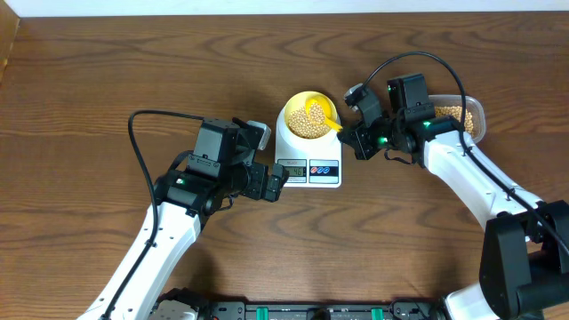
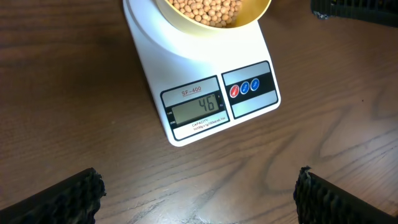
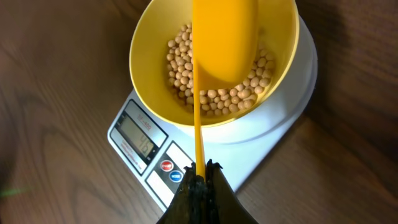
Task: Scoop item into bowl and weigh 50g on scale
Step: 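Hold the tipped scoop over the bowl, shaking soybeans out with the right gripper, then tilt the scoop further over the bowl to empty remaining soybeans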
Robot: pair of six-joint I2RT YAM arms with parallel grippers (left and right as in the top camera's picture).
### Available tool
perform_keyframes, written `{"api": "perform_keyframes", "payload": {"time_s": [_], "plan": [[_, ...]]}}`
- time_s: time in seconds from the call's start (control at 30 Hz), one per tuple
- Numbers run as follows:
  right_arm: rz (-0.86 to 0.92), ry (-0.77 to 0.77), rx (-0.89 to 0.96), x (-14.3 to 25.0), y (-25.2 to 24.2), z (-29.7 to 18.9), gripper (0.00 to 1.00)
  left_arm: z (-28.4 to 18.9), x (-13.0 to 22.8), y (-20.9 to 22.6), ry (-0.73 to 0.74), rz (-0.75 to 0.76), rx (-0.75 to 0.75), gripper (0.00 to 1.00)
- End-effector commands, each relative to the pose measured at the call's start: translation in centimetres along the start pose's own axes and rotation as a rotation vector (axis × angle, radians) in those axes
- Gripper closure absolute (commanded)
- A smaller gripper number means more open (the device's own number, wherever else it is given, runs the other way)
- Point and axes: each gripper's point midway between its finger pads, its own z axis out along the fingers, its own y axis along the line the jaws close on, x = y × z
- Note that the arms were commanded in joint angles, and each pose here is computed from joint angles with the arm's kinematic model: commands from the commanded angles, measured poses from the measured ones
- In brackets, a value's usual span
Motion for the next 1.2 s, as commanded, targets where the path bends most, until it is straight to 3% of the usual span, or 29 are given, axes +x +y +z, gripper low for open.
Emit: {"api": "perform_keyframes", "payload": {"time_s": [0.0,0.53,1.17], "plan": [[-0.070,-0.004,0.000,-0.2,0.3,-0.1,0.99,0.1,0.0,0.1,0.001,0.004,-0.009,0.00],[-0.138,0.000,0.044,-0.7,1.2,0.9,0.99,0.1,0.0,0.1,0.001,0.004,-0.009,0.00],[0.031,-0.050,0.041,-1.8,1.0,0.8,0.99,0.1,0.0,0.1,0.001,0.004,-0.009,0.00]]}}
